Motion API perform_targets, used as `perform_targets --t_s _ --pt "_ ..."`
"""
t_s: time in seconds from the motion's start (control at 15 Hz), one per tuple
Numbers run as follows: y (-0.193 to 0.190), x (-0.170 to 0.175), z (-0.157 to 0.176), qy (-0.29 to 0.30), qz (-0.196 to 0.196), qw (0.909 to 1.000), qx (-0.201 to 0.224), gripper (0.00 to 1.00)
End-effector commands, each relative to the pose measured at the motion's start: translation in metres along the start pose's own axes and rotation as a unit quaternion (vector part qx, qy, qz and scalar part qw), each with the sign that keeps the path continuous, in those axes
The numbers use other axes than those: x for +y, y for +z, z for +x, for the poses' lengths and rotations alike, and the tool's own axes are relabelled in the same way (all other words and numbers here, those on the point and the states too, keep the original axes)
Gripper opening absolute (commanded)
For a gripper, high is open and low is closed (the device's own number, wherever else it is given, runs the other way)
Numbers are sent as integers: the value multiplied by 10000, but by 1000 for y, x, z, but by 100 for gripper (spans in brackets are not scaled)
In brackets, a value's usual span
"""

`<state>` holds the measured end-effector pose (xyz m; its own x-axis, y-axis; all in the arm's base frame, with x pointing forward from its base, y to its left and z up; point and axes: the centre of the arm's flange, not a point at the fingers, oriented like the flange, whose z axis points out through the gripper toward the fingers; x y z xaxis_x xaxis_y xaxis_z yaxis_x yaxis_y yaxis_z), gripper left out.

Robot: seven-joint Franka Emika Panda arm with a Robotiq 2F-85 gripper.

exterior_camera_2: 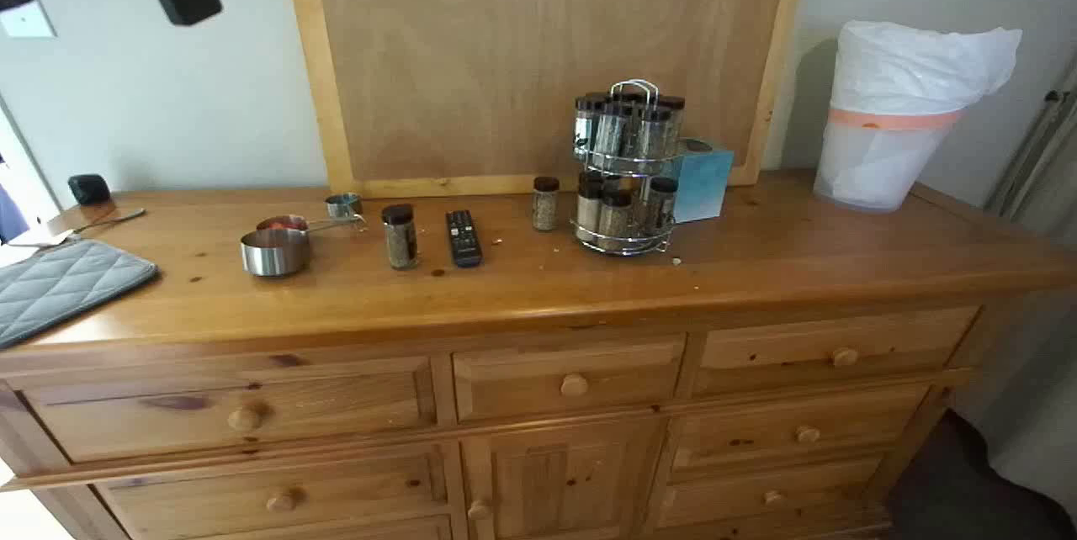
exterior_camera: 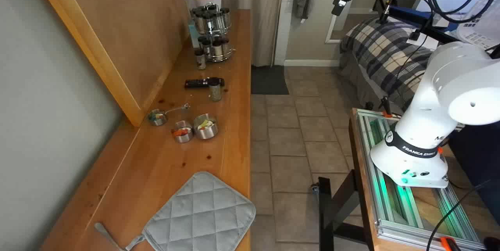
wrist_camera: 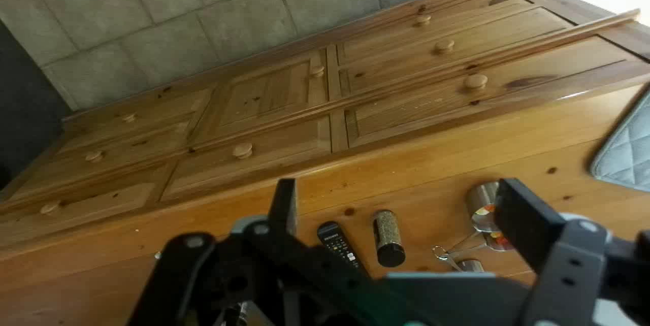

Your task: Move the seasoning rack to the left, pick up the container on the left and put it on the bottom compartment of the seasoning rack

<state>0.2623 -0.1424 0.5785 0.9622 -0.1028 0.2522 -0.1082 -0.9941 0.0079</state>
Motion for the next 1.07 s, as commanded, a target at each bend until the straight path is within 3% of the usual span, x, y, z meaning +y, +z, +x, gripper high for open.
perform_targets --t_s 0.0,0.73,1.0 --pt "0 0 0 0 0 10000 0 100" --pt "0 0 0 0 0 10000 0 100" --pt "30 -26 30 -401 121 9987 -278 100"
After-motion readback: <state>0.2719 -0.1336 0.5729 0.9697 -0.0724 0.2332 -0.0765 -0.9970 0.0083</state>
